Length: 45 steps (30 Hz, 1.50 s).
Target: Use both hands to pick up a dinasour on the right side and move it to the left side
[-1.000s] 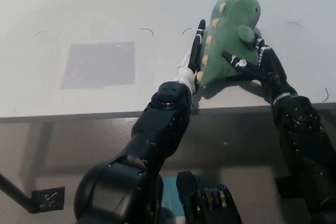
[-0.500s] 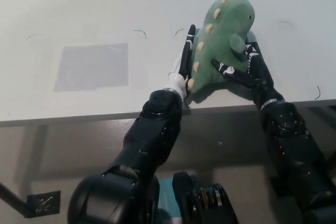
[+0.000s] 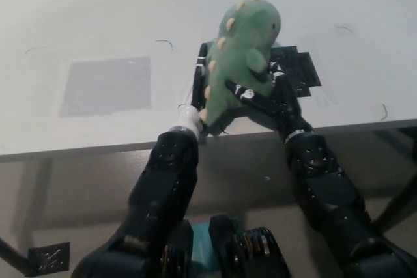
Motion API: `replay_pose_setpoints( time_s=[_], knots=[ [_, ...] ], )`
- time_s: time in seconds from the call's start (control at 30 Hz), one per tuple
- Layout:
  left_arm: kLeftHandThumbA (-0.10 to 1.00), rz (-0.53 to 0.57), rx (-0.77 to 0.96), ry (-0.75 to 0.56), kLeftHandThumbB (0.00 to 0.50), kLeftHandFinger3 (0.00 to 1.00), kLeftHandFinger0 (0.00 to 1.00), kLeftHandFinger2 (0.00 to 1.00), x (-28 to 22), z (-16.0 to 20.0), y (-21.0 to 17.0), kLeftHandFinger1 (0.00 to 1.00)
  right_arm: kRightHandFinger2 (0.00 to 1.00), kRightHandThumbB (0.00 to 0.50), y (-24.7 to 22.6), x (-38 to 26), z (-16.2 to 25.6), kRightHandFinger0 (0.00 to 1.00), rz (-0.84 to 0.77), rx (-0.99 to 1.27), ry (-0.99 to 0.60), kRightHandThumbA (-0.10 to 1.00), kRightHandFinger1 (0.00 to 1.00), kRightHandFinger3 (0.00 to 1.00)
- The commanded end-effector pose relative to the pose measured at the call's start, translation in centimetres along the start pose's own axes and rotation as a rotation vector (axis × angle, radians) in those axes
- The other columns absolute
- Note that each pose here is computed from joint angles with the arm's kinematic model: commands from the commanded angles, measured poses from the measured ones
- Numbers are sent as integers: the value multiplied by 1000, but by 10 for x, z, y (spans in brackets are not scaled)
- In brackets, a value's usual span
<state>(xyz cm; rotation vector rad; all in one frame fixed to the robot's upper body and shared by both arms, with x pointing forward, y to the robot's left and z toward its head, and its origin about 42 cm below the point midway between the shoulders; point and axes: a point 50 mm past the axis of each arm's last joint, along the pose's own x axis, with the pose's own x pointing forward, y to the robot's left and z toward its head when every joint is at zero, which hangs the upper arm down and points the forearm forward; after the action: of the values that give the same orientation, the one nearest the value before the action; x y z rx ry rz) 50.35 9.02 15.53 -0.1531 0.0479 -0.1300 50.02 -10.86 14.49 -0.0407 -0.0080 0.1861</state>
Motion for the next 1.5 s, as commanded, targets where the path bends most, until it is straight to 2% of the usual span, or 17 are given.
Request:
replay_pose_setpoints(
  time_s=[0.0,0.03,0.17,0.23,0.3,0.43,0.47,0.57,0.63,0.87,0.97,1.0,1.07,1.17,1.23,1.33,1.47],
  knots=[
    [1000,46,43,58,294,1000,1000,1000,-14,-16,20,1000,1000,110,84,0,6,1000,196,-7,35,1000,1000,1000],
    [1000,47,38,36,315,1000,1000,1000,-17,-14,26,1000,1000,113,91,0,10,1000,198,-6,38,1000,1000,1000],
    [1000,58,38,-10,344,1000,1000,1000,-22,-7,42,1000,1000,142,102,3,20,1000,242,-27,13,1000,1000,1000],
    [1000,61,24,-27,341,1000,1000,1000,-22,-3,44,1000,1000,112,104,4,25,1000,254,-32,-12,1000,1000,1000],
    [1000,79,32,-36,353,1000,1000,1000,-25,-1,51,1000,1000,108,111,5,28,1000,265,-65,-19,1000,1000,1000],
    [1000,99,12,-56,317,1000,1000,1000,-33,-1,62,1000,1000,106,123,4,29,1000,291,-80,-21,1000,1000,1000],
    [1000,100,7,-63,312,1000,1000,1000,-34,0,65,1000,1000,120,126,4,30,1000,295,-83,-20,1000,1000,1000],
    [1000,124,17,-74,314,1000,1000,1000,-41,2,79,1000,1000,128,141,3,33,1000,316,-79,-10,1000,1000,1000],
    [1000,157,-4,-99,288,1000,1000,1000,-48,4,94,1000,1000,73,158,2,39,1000,358,-98,-12,1000,1000,1000],
    [1000,229,-47,-144,234,1000,1000,1000,-56,13,120,1000,1000,21,188,3,60,1000,419,-131,-26,1000,1000,1000],
    [1000,258,-57,-183,208,1000,1000,1000,-54,21,124,1000,1000,30,194,6,68,1000,419,-160,-28,1000,1000,1000],
    [1000,260,-85,-200,221,1000,1000,1000,-55,21,127,1000,1000,33,198,5,68,1000,419,-164,-29,1000,1000,1000],
    [1000,268,-92,-228,209,1000,1000,1000,-59,22,132,1000,1000,19,204,4,70,1000,430,-182,-34,1000,1000,1000],
    [1000,284,-93,-250,216,1000,1000,1000,-58,27,136,1000,1000,27,207,6,76,1000,442,-182,-35,1000,1000,1000],
    [1000,329,-74,-252,227,1000,1000,1000,-63,32,142,1000,1000,25,213,5,79,1000,465,-184,-43,1000,1000,1000],
    [1000,330,-69,-268,161,1000,1000,1000,-71,31,155,1000,1000,13,222,2,81,1000,511,-184,-45,1000,1000,1000],
    [1000,368,-85,-266,136,1000,1000,1000,-76,32,160,1000,1000,49,226,1,83,1000,533,-209,-56,1000,1000,1000]
  ],
)
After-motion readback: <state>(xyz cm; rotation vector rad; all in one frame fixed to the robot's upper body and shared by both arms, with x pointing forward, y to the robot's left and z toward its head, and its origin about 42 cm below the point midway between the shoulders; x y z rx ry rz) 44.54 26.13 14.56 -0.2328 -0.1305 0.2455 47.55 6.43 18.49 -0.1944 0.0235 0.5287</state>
